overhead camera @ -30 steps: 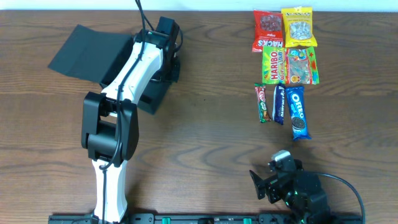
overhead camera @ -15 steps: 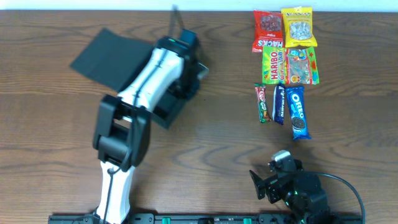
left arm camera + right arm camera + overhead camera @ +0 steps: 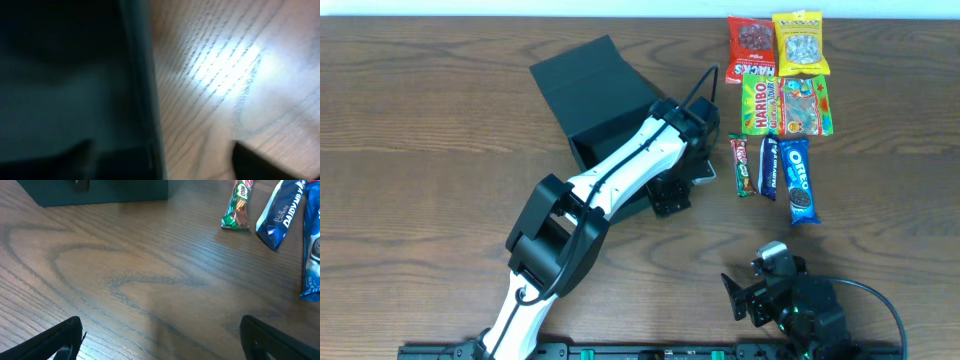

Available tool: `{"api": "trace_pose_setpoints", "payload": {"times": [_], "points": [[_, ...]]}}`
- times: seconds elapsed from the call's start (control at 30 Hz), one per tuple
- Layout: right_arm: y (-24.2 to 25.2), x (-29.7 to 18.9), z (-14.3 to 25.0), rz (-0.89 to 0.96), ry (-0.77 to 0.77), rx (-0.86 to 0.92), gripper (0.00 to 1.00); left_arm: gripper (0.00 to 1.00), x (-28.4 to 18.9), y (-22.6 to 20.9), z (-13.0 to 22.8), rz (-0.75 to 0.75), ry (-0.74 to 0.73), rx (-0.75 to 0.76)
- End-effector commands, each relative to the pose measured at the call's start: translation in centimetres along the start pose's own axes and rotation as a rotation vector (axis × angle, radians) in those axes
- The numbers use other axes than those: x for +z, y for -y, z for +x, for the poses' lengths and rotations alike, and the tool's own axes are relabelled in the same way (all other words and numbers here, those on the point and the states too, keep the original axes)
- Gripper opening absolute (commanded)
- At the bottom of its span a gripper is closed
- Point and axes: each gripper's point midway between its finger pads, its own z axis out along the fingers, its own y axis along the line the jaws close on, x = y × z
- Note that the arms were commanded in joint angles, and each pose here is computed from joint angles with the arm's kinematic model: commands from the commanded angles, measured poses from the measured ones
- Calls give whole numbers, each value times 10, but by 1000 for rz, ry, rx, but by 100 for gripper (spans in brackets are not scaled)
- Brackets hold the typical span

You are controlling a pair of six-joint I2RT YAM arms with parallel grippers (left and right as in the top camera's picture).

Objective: Pack container
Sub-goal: 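Drag the black box with the left gripper toward the table center, then push the box edge with the left gripper to straighten it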

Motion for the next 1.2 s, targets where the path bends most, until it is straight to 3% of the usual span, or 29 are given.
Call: {"api": "trace_pose_setpoints", "payload": {"times": [0.0,0.1,0.23,0.37,0.47,0.57,0.63,0.8,1.17], "points": [[-2,1,1,-12,-1,-7,99,95,-8,-9,1,-22,9,-73],[-2,1,1,-12,-1,-7,99,95,-46,-21,-7,-68,111,-134],[-2,1,1,-12,-1,-7,99,95,-123,-53,-3,-202,291,-367],[-2,1,1,-12,-1,-7,99,95,-165,-100,56,-359,353,-937],[-2,1,1,-12,-1,-7,99,95,-158,-110,101,-265,293,-1234],[-2,1,1,-12,-1,-7,99,95,-140,-118,128,-186,233,-1398],[-2,1,1,-12,-1,-7,99,95,-123,-124,143,-151,198,-1485],[-2,1,1,-12,-1,-7,99,95,-67,-122,136,12,180,-1526],[-2,1,1,-12,-1,-7,99,95,3,-117,124,44,206,-1607]]}}
